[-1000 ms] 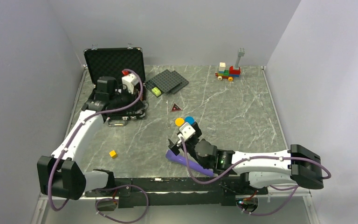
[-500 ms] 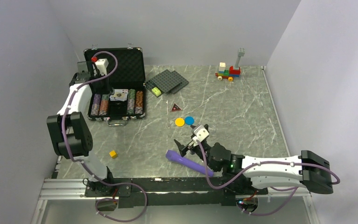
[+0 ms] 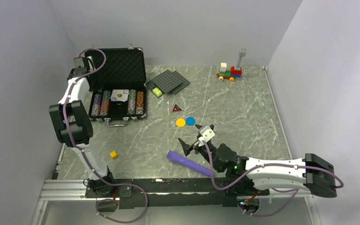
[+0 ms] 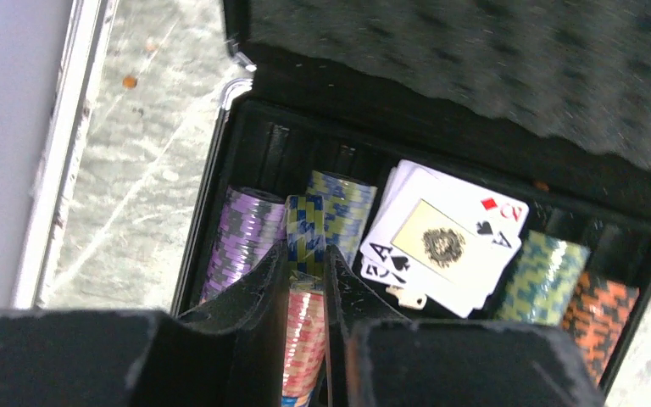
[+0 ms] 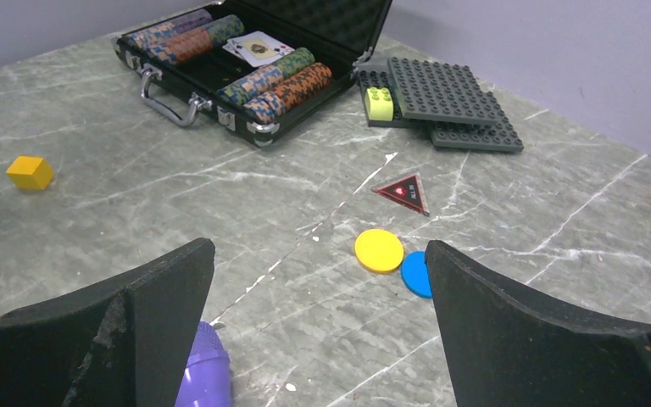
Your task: Pack up texas hold em set
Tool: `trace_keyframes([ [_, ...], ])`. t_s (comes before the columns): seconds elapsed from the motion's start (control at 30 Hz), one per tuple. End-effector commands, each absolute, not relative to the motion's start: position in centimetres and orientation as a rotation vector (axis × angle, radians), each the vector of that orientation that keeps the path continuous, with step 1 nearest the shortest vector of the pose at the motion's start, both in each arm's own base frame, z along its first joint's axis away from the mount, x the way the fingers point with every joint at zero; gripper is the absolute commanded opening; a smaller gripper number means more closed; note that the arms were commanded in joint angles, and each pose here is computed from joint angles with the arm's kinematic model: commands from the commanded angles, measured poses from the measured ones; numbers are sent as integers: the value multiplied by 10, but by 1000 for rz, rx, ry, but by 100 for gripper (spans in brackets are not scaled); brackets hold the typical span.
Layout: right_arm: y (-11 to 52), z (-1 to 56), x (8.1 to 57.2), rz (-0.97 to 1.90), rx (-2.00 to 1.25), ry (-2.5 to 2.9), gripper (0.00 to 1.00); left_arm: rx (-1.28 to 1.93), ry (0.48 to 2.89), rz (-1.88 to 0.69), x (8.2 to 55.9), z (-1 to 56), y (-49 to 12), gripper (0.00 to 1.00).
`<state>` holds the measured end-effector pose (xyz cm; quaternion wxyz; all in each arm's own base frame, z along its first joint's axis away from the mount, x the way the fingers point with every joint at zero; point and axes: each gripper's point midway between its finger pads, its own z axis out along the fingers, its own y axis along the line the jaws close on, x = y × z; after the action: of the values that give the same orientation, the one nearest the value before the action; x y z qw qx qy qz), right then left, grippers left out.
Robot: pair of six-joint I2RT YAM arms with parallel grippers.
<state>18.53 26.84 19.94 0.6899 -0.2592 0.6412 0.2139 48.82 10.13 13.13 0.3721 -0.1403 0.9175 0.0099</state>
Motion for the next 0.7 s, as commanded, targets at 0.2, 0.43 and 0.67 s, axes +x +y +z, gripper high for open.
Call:
trace_keyframes([
  [0.2,278,212,184,534,-561,1400,99,-813,2157,-24,524,129,124,0],
  [0.43,278,210,185,532,-563,1402,99,-943,2079,-60,530,119,132,0],
  [0.67,278,208,184,537,-568,1402,99,-1087,2019,-83,524,104,138,0],
])
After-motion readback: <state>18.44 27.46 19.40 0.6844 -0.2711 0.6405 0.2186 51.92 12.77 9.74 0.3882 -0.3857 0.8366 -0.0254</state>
